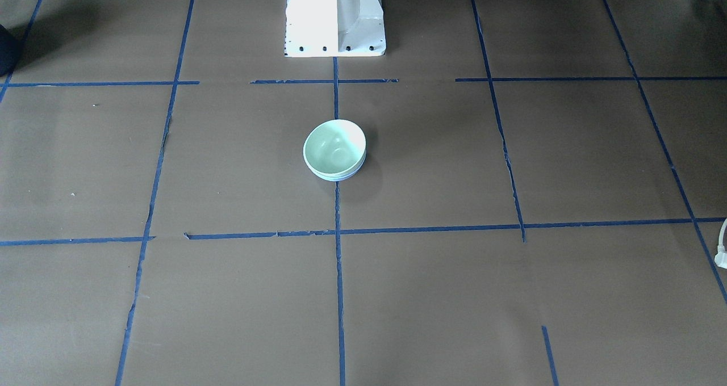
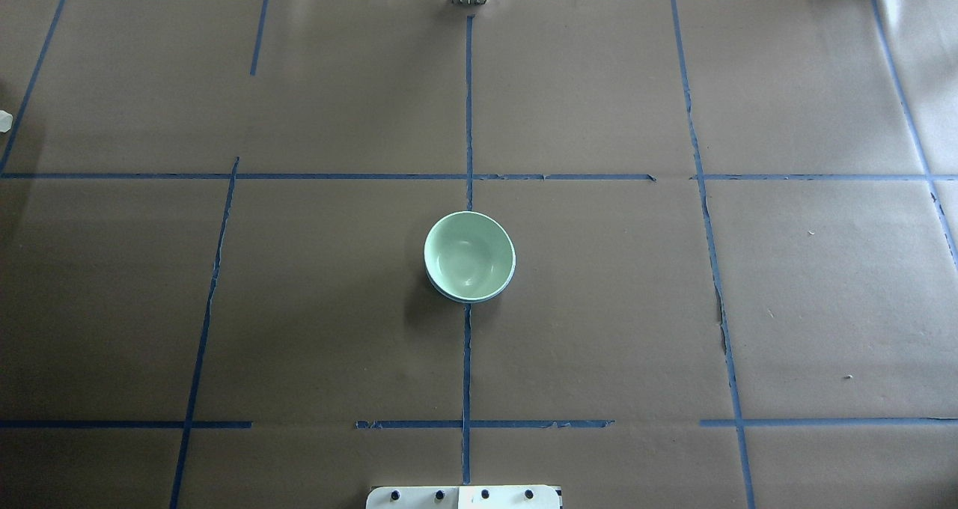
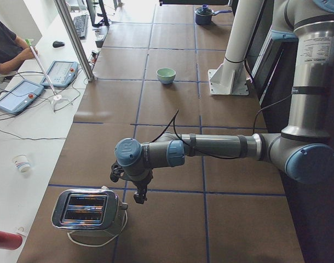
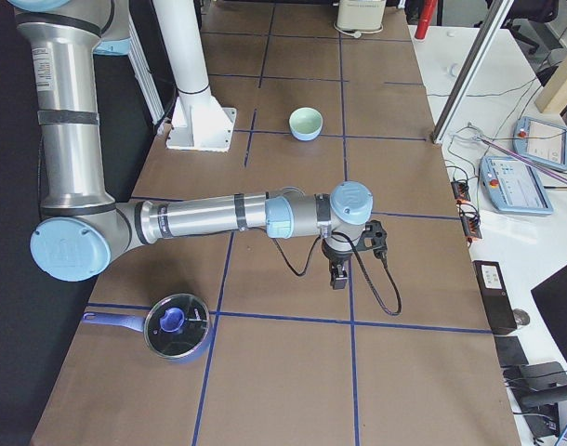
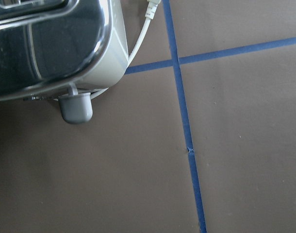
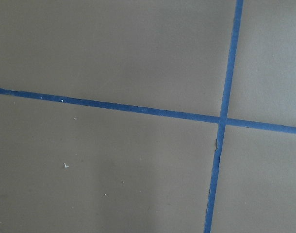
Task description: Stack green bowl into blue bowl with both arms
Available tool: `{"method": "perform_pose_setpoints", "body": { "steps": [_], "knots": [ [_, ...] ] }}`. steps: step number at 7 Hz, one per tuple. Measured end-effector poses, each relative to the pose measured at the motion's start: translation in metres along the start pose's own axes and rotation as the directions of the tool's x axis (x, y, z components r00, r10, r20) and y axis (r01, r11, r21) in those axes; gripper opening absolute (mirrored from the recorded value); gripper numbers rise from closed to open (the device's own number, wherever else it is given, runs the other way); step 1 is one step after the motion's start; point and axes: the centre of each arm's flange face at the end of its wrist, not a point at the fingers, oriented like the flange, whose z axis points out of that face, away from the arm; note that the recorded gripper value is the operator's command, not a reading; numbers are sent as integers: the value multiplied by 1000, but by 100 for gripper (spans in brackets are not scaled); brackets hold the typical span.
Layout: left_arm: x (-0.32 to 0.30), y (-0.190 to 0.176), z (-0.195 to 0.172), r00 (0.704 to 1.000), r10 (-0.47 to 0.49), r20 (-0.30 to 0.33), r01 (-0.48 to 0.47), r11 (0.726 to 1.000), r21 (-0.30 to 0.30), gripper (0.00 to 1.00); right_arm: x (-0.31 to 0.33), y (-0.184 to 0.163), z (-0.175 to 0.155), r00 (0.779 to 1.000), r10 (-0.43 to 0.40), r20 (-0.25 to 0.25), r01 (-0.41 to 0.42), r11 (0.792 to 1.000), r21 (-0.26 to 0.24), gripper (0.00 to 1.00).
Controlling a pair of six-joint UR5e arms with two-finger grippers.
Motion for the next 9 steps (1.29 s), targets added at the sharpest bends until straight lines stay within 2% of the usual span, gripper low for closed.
{"method": "perform_pose_setpoints", "body": {
  "steps": [2,5,9],
  "knots": [
    [0,2,0,1000,-5,-1,5,1000,-1,100,10,13,1,1000,12,8,-13,1000,23,100],
    [0,3,1,1000,-10,0,10,1000,-2,100,54,57,16,996,86,3,-86,996,-3,100],
    [-2,4,3,1000,-10,-1,10,1000,-6,100,78,68,13,995,101,-3,-101,995,5,100]
  ]
}}
